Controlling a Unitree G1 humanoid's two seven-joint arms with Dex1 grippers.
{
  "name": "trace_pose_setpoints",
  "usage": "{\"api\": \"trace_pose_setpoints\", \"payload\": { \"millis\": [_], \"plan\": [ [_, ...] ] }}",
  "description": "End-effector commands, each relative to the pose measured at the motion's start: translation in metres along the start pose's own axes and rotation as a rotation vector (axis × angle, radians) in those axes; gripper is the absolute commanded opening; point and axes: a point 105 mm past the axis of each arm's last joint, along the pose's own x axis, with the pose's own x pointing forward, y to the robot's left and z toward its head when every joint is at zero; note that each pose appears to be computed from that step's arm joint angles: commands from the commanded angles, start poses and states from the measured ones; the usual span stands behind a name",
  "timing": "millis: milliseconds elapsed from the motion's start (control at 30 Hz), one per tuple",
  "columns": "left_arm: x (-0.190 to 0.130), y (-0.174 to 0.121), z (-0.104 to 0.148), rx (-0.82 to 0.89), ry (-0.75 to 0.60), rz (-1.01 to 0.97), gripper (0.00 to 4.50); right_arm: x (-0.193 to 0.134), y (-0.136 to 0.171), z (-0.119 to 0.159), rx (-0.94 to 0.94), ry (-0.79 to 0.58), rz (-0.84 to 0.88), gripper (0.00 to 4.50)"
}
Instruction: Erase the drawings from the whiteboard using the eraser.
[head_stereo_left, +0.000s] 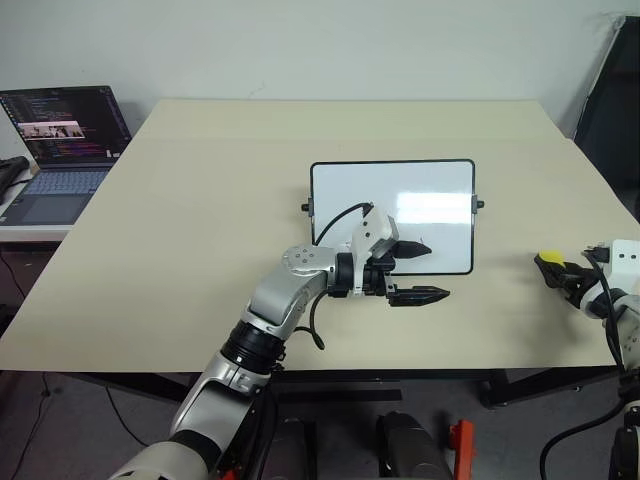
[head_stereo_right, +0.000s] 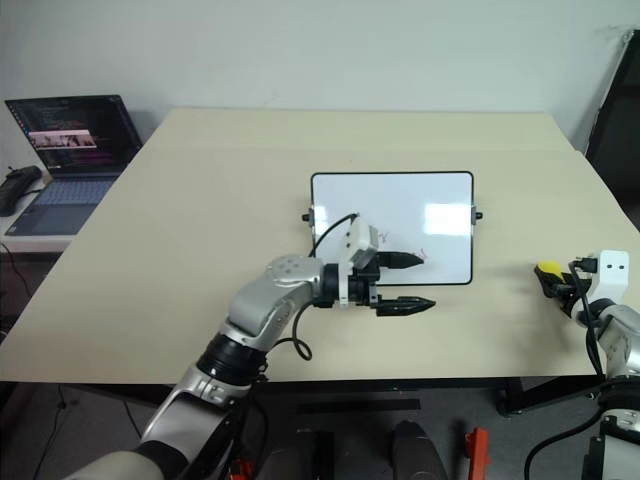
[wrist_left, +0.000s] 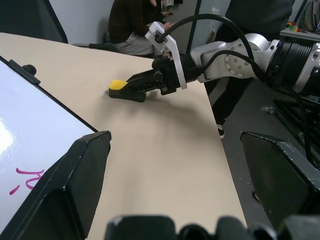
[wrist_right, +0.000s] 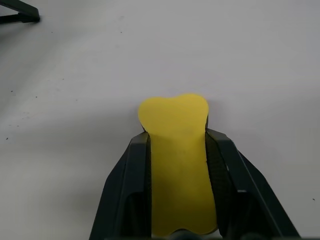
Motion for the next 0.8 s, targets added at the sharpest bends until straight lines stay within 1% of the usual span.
{"api": "trace_pose_setpoints", "payload": {
  "millis": [33, 67, 100, 133, 167, 200, 267, 333, 367, 433, 467, 567, 633, 767, 800],
  "plan": [
    [-0.015, 0.009, 0.02, 0.092, -0.023, 0.04, 4.5, -0.015, 0.024, 0.068, -0.103, -0.188, 0.094, 1.13],
    [-0.031, 0.016, 0.025, 0.118, -0.015, 0.077, 4.5, -0.027, 0.049, 0.106, -0.181, -0.278, 0.163, 1.13],
    [-0.045, 0.02, 0.029, 0.139, -0.009, 0.106, 4.5, -0.038, 0.074, 0.134, -0.256, -0.342, 0.225, 1.13],
    [-0.054, 0.022, 0.032, 0.153, -0.004, 0.124, 4.5, -0.047, 0.091, 0.149, -0.307, -0.378, 0.266, 1.13],
    [-0.067, 0.024, 0.033, 0.169, 0.005, 0.14, 4.5, -0.052, 0.116, 0.161, -0.398, -0.398, 0.328, 1.13],
    [-0.074, 0.025, 0.033, 0.176, 0.012, 0.147, 4.5, -0.053, 0.129, 0.164, -0.449, -0.398, 0.36, 1.13],
    [-0.102, 0.03, 0.029, 0.191, 0.028, 0.201, 4.5, -0.052, 0.184, 0.178, -0.533, -0.463, 0.521, 1.13],
    [-0.126, 0.034, 0.025, 0.212, 0.037, 0.269, 4.5, -0.047, 0.236, 0.184, -0.578, -0.518, 0.665, 1.13],
    [-0.135, 0.033, 0.023, 0.216, 0.04, 0.292, 4.5, -0.044, 0.258, 0.182, -0.599, -0.535, 0.721, 1.13],
    [-0.15, 0.031, 0.021, 0.221, 0.04, 0.334, 4.5, -0.037, 0.291, 0.173, -0.622, -0.548, 0.802, 1.12],
    [-0.155, 0.029, 0.02, 0.225, 0.038, 0.357, 4.5, -0.033, 0.303, 0.167, -0.638, -0.545, 0.828, 1.12],
    [-0.17, 0.024, 0.012, 0.226, 0.051, 0.422, 4.5, -0.015, 0.33, 0.135, -0.745, -0.513, 0.875, 1.12],
    [-0.174, 0.02, 0.005, 0.216, 0.064, 0.442, 4.5, -0.009, 0.34, 0.12, -0.784, -0.501, 0.905, 1.12],
    [-0.175, 0.011, -0.004, 0.195, 0.071, 0.457, 4.5, 0.001, 0.345, 0.103, -0.781, -0.483, 0.943, 1.12],
    [-0.174, 0.009, -0.006, 0.185, 0.066, 0.462, 4.5, 0.007, 0.344, 0.094, -0.781, -0.465, 0.948, 1.12]
  ]
}}
